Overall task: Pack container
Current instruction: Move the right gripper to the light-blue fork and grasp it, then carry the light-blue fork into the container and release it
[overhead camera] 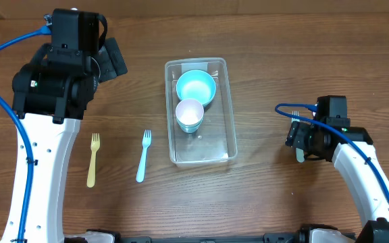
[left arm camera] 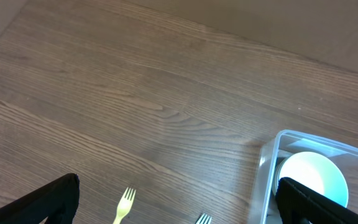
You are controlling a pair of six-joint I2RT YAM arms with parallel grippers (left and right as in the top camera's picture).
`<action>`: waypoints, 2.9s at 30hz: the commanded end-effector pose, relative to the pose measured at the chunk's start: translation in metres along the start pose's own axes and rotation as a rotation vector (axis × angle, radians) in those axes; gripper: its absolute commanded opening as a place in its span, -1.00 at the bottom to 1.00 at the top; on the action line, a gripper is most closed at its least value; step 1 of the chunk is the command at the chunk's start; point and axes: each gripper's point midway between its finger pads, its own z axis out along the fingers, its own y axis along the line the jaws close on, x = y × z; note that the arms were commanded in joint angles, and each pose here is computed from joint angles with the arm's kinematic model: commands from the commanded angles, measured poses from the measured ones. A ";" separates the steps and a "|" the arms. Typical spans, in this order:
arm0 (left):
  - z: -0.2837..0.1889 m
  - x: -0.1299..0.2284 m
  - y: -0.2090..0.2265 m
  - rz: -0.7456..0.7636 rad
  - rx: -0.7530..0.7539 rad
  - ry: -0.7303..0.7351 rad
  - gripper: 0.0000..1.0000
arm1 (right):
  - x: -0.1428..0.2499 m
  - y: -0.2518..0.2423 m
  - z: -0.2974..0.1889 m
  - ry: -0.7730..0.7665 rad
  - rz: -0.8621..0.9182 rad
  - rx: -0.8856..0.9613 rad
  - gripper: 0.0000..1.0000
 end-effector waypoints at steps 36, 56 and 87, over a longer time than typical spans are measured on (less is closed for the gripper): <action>0.000 -0.002 0.001 -0.019 -0.001 -0.005 1.00 | 0.008 -0.002 0.077 -0.001 0.052 -0.001 0.09; 0.000 -0.002 0.001 -0.019 -0.001 -0.005 1.00 | 0.019 0.004 0.080 -0.049 0.000 0.193 -0.23; 0.000 -0.002 0.001 -0.019 -0.001 -0.005 1.00 | -0.075 0.037 -0.028 -0.193 0.007 0.168 -0.70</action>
